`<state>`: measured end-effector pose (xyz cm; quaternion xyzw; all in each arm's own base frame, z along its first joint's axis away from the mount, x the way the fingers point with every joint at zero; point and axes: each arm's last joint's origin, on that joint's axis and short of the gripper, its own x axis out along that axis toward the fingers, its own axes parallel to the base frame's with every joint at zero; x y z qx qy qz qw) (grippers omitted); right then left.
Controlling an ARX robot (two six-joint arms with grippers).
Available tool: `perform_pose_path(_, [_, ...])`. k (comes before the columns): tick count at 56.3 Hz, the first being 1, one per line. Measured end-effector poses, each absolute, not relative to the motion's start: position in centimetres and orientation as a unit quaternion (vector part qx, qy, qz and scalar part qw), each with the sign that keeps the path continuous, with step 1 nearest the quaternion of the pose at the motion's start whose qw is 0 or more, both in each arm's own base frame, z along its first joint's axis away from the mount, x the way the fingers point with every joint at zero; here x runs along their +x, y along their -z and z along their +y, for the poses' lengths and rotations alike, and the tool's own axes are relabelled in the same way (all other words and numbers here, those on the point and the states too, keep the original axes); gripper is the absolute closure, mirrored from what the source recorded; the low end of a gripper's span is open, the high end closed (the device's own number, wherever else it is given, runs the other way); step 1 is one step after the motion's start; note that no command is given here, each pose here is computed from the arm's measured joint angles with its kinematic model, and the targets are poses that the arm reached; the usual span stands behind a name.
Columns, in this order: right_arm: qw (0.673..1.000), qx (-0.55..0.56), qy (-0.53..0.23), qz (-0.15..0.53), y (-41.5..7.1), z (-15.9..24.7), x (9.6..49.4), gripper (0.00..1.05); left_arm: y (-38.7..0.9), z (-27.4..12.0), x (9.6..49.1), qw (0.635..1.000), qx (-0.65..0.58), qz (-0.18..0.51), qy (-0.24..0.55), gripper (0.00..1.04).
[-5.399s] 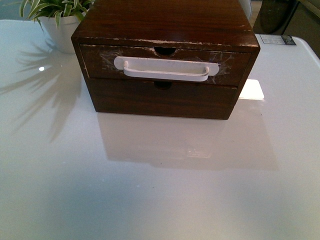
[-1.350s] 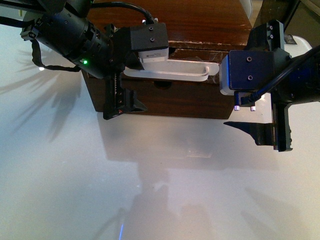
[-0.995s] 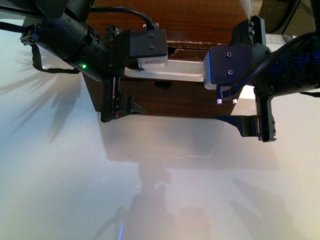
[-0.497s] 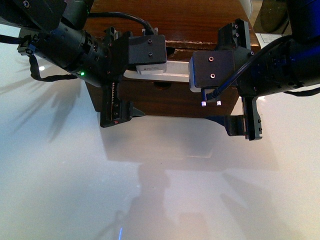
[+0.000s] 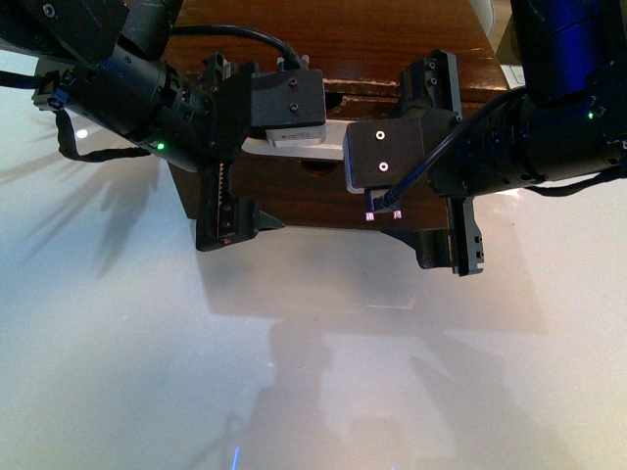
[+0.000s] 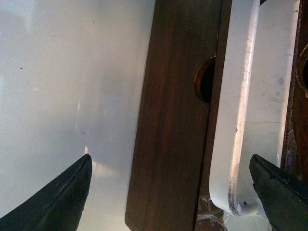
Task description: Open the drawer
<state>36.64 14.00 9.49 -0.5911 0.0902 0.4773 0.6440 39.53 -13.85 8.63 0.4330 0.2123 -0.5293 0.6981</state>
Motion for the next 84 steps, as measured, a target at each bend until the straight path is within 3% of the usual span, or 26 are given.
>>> perform_pose_path(55, [0.624, -0.605, -0.484, 0.106, -7.6, 14.8, 36.6, 0.09, -8.6, -13.8, 39.3, 0.697, 0.428, 0.216, 0.533, 0.08])
perform_pose_path(84, [0.606, -0.616, -0.494, 0.098, -6.9, 15.3, 31.9, 0.09, -8.3, -12.6, 35.3, 0.695, 0.421, 0.208, 0.544, 0.08])
